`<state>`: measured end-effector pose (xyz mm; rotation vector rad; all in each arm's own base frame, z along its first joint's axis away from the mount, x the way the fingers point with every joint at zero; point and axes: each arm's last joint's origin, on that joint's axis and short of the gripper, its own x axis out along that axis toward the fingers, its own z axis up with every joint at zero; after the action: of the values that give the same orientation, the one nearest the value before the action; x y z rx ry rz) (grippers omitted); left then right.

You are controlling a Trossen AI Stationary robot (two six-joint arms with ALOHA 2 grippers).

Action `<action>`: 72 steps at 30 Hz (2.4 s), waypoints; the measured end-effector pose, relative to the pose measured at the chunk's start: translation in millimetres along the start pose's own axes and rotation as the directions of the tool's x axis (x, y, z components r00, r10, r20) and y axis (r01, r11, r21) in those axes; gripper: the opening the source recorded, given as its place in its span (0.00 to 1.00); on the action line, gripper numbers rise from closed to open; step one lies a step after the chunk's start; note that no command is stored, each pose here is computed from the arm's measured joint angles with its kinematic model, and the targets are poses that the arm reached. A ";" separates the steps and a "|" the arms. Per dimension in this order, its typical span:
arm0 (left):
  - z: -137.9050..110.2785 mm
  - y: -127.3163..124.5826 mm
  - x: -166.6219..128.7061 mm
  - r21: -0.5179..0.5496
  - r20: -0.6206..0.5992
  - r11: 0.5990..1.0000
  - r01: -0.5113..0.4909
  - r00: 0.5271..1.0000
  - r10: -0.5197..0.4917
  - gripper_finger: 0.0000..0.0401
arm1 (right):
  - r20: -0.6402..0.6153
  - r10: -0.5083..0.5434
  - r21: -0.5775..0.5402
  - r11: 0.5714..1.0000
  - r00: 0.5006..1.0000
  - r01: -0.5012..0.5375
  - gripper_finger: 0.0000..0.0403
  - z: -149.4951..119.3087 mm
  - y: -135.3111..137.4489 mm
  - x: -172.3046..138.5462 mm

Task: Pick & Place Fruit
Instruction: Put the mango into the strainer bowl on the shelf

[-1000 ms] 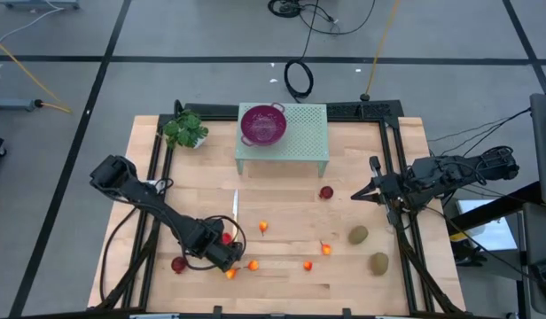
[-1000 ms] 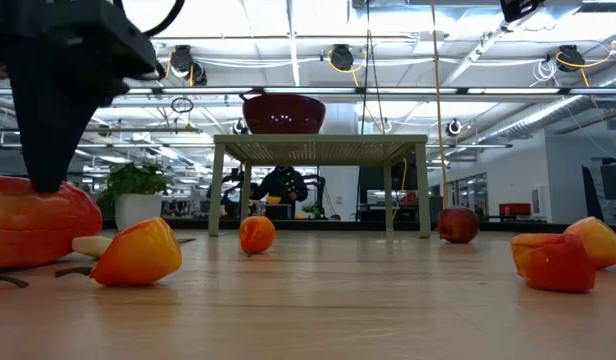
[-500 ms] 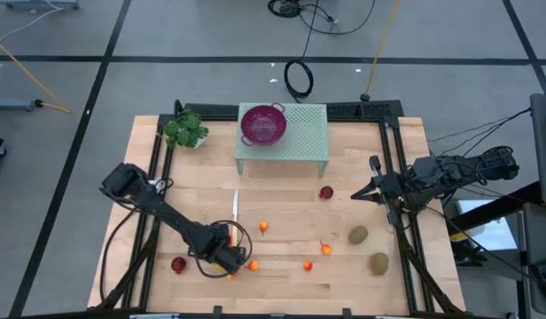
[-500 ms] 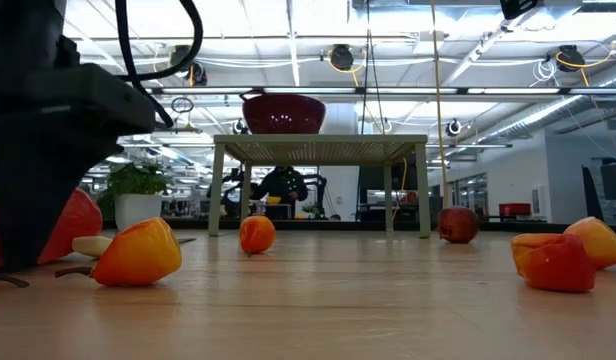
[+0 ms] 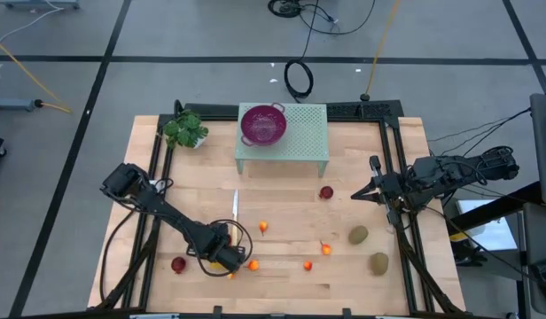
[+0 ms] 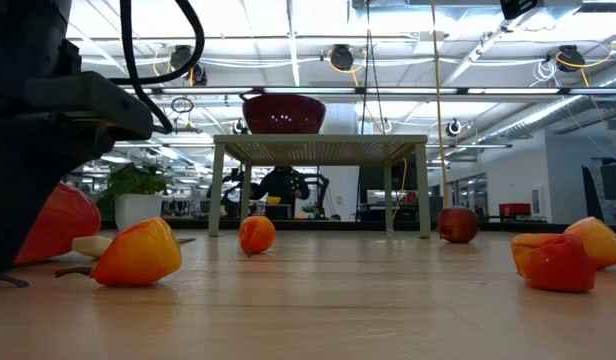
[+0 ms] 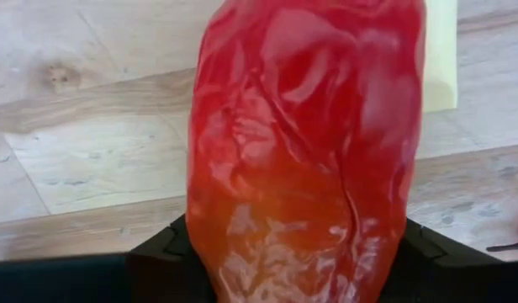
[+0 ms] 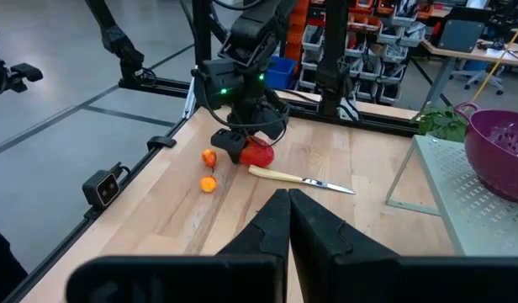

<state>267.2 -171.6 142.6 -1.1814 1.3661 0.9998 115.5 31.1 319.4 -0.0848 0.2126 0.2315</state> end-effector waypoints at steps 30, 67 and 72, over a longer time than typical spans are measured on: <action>21.4 32.9 -134.6 0.312 0.635 0.822 0.477 0.539 -0.554 0.54 | -0.001 -0.003 -0.019 1.000 1.000 0.003 0.01 -0.1 -0.1 0.0; 66.2 -10.8 -166.7 0.556 0.664 0.736 0.387 0.327 -0.673 0.52 | -0.001 -0.003 -0.093 0.996 1.000 0.003 0.01 -0.1 -0.1 0.1; 84.0 -21.0 -177.3 0.479 0.594 0.632 0.609 0.306 -0.744 0.53 | -0.001 -0.003 -0.093 0.996 1.000 0.003 0.01 -0.1 -0.1 0.1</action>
<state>301.0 -69.8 308.3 -0.8818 0.1522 0.5750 115.6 31.0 319.3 -0.1780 0.2030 0.2384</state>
